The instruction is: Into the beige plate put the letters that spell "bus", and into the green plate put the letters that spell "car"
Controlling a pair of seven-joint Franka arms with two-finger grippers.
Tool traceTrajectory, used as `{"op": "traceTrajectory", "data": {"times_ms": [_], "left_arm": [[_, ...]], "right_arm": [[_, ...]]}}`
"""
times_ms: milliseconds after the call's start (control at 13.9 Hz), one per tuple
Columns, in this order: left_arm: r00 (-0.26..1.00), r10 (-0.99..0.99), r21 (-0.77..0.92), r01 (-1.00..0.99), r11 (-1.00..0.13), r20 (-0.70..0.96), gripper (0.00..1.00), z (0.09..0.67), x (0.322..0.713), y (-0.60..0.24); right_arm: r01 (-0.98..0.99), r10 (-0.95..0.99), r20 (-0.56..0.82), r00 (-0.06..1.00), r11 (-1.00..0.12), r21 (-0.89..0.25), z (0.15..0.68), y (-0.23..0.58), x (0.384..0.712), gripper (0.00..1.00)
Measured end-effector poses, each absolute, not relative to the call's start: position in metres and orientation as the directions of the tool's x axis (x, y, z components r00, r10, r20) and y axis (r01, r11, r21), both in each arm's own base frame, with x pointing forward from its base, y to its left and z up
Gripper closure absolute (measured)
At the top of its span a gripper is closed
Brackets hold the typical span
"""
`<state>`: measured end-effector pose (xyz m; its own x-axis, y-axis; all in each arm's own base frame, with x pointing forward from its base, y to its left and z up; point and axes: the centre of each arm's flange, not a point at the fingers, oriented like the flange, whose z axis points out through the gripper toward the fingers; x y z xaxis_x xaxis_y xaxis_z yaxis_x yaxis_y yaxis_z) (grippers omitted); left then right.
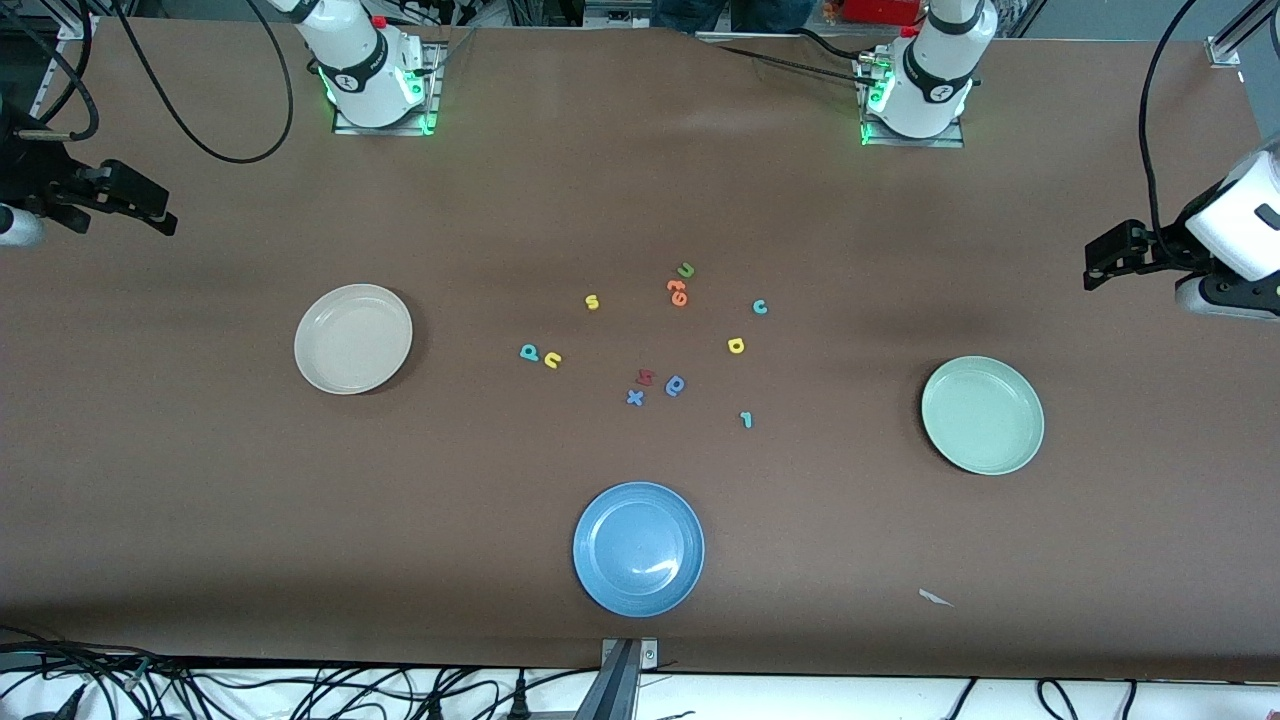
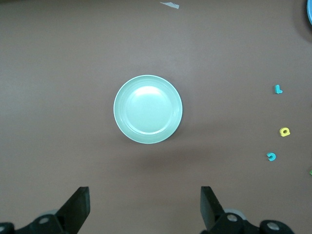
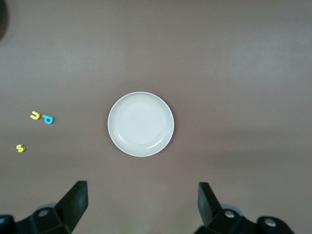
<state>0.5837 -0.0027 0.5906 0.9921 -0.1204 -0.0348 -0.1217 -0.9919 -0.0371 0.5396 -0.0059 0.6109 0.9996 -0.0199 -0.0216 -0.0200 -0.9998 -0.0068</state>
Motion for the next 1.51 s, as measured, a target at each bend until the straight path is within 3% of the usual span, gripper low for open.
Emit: {"op": "traceTrajectory", "data": {"times_ms": [1508], "left_arm": [[0.992,-0.121,-0.037,-0.122,-0.992,-0.036,0.0,0.589,0.585,-0.003]], "right_arm": [[0.002,0.003,-0.023,1.0,-1.0,-0.006,0.611,0.006,0.539,0.0]]}}
